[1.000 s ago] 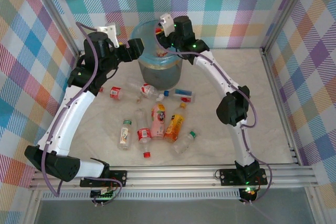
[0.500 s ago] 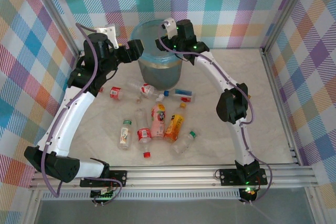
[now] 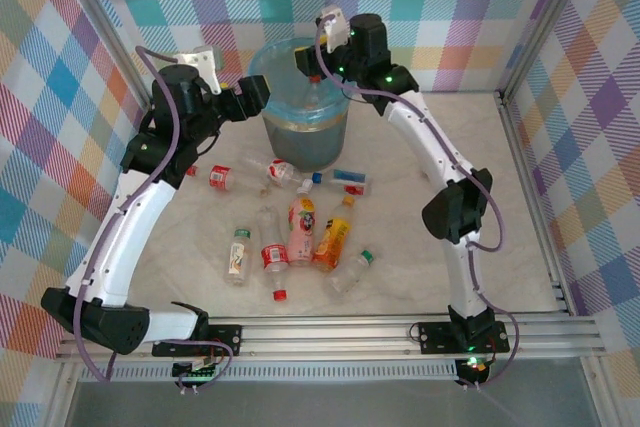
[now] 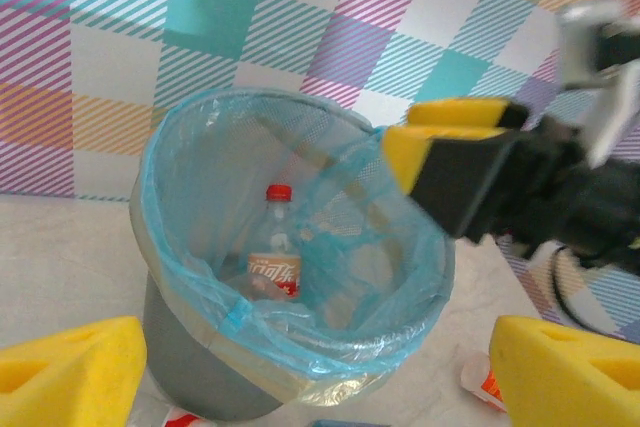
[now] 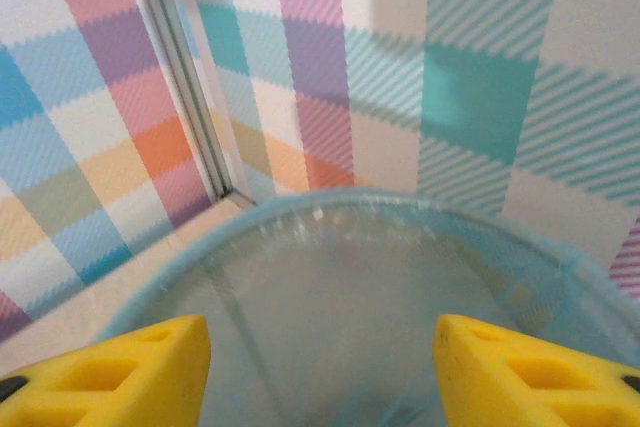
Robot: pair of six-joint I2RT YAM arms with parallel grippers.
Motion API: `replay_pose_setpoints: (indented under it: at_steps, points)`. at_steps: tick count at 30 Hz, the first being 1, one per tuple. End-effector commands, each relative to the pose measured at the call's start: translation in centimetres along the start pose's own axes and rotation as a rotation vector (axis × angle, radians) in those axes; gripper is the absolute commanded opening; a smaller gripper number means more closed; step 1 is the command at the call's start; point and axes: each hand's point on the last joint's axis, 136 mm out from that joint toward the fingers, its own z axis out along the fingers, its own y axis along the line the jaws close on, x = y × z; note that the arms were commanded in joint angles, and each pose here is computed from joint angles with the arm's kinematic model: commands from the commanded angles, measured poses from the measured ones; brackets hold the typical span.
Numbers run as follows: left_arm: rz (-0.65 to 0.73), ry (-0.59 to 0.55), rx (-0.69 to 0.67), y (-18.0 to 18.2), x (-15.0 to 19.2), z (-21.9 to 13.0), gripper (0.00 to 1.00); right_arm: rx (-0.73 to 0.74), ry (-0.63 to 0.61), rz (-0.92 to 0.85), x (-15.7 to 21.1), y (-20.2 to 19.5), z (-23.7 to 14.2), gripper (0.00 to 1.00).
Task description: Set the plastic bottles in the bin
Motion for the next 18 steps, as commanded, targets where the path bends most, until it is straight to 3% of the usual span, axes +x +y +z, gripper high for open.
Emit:
replay_pose_setpoints:
  at_steps: [1,7,18]
  points:
    - [0.019,-0.027,-0.019,0.3,-1.1,-1.9,0.89,-0.074,-0.107,-0.015,-6.0,3.8,-4.3,0.60]
    - [0.047,0.054,-0.019,0.6,1.0,-3.3,0.89,-0.135,-0.086,0.020,-6.9,6.9,-7.9,0.60]
    - [-0.044,0.137,-0.201,6.3,8.2,-5.7,0.89,-0.318,0.077,0.000,-0.4,15.5,-9.3,0.58]
